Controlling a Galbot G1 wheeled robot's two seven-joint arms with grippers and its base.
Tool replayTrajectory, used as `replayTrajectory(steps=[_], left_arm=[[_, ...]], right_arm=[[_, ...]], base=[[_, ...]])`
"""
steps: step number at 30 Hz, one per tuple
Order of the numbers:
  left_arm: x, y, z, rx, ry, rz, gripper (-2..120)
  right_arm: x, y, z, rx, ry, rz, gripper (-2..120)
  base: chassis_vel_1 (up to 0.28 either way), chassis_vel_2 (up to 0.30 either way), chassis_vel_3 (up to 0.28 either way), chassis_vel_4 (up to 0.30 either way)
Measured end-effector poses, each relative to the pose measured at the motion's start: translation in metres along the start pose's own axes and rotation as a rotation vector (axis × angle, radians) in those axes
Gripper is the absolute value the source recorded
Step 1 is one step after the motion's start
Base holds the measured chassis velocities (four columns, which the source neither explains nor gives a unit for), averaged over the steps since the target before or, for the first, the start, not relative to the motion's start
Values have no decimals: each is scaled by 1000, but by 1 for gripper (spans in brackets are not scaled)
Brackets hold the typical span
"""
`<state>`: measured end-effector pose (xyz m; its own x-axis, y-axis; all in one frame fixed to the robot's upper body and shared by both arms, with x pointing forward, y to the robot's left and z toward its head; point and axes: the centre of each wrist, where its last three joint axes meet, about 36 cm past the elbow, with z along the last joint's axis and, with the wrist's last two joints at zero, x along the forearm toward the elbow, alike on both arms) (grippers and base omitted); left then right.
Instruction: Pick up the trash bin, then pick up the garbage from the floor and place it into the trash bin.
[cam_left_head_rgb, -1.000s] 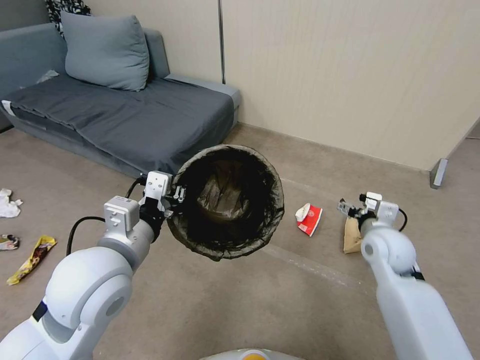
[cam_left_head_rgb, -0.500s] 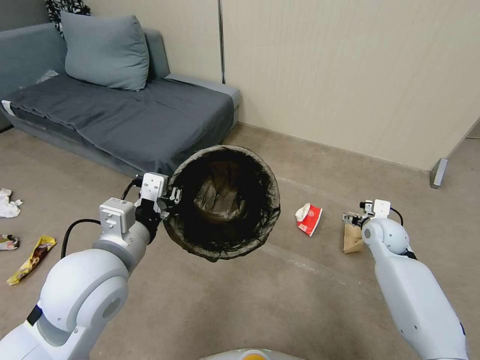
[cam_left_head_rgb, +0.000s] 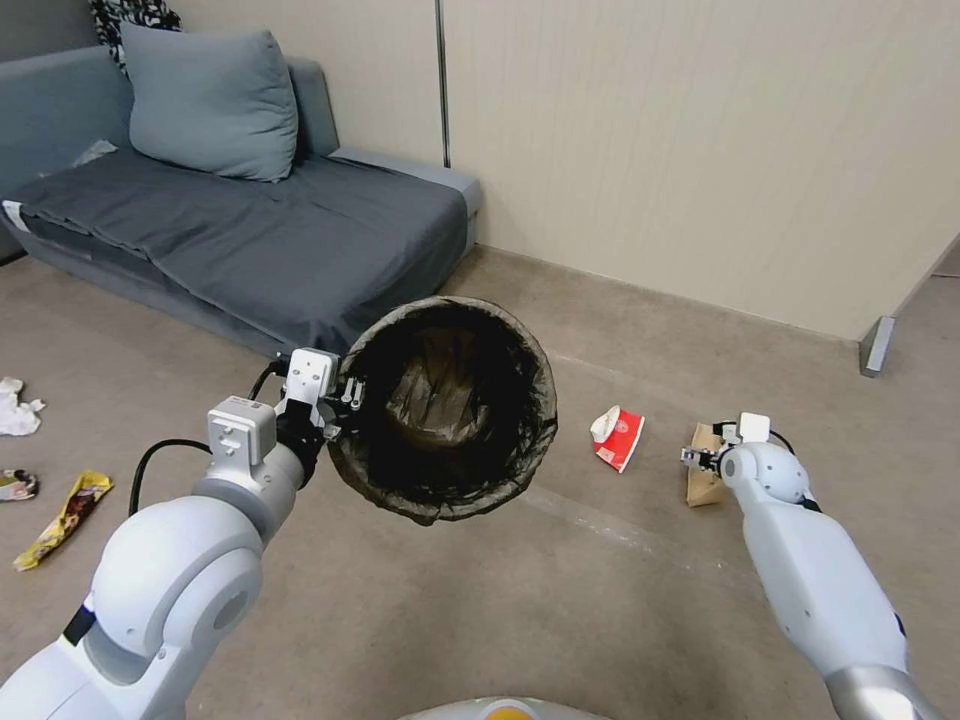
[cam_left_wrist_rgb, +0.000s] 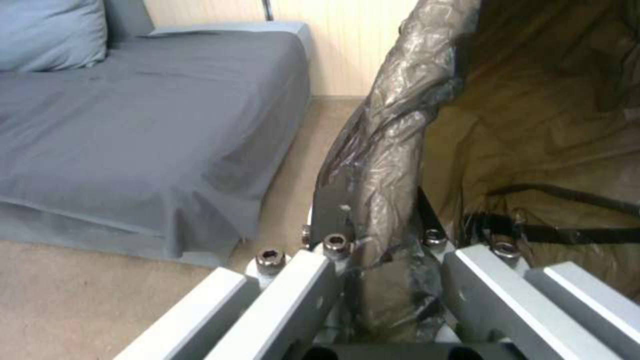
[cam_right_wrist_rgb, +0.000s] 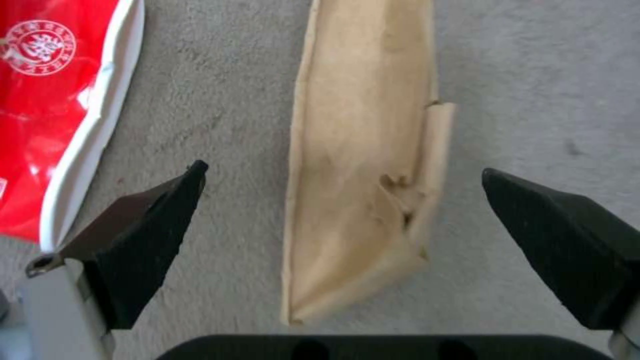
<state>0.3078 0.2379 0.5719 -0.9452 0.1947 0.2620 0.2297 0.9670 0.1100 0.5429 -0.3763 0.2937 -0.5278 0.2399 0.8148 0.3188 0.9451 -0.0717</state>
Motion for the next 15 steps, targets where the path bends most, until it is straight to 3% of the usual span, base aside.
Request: replayTrajectory(steps=[6, 15], left_arm=[[0, 0, 1, -7, 4, -1, 0], [0, 1, 1, -14, 6, 2, 0]], right_arm=[[-18, 6, -10, -11, 8, -11, 100], [-37, -2, -18, 23, 25, 24, 100]], base=[[0, 0, 0, 0], [0, 0, 0, 0]])
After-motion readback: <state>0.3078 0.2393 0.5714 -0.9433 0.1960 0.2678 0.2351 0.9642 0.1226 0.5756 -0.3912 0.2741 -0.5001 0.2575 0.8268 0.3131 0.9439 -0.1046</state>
